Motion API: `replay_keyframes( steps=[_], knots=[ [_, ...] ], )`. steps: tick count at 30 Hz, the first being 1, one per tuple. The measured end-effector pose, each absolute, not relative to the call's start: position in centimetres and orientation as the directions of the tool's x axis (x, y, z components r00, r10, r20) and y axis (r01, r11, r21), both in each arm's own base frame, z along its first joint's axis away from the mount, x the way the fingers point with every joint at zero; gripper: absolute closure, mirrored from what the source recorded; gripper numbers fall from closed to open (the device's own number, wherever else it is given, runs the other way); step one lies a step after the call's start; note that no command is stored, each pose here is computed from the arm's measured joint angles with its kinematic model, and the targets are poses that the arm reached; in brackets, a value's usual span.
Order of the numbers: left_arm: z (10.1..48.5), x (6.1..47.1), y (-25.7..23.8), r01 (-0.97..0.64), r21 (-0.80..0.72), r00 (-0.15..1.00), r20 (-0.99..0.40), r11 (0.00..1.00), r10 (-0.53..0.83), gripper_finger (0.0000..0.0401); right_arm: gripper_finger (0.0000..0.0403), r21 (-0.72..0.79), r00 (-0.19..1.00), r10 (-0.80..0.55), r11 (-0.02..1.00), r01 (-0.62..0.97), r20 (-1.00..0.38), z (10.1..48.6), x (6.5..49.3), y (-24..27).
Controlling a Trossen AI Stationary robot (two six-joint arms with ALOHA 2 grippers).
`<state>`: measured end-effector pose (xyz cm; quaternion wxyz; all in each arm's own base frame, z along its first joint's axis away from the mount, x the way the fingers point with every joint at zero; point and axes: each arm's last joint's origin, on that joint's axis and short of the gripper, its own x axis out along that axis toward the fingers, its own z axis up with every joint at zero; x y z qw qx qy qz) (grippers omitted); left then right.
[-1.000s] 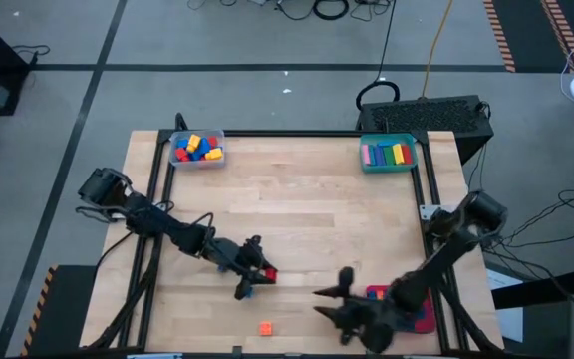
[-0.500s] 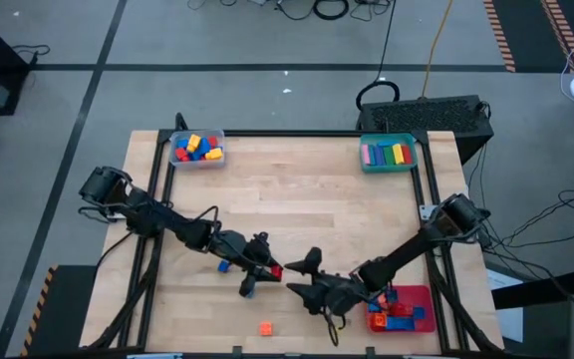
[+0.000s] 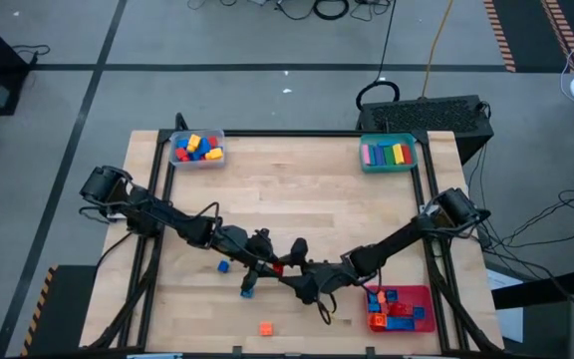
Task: Sort blocks by size
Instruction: Put the small red game piece into the red bin
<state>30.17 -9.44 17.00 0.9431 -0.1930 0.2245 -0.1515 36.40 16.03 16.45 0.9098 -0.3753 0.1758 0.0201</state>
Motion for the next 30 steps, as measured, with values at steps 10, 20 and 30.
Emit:
replay_keyframes(
  steps=[10, 20, 30],
  knots=[
    [17.1, 30.2, -9.5, 0.201, -0.458, 0.852, -0.354, 0.866, -0.385, 0.0261, 0.0215, -0.672, 0.94, -0.047, 0.712, -0.205, -0.337, 16.5, 36.6, 15.7],
    [17.4, 30.3, -9.5, 0.207, -0.453, 0.866, -0.328, 0.867, -0.378, 0.0174, 0.0286, -0.613, 0.938, -0.03, 0.764, -0.201, -0.346, 16.5, 36.6, 15.8],
    [18.3, 28.8, -8.7, 0.195, -0.407, 0.811, -0.445, 0.892, -0.38, 0.0107, 0.0274, -0.24, 0.898, -0.112, 0.971, 0.008, -0.426, 19.2, 34.0, 16.4]
  ],
)
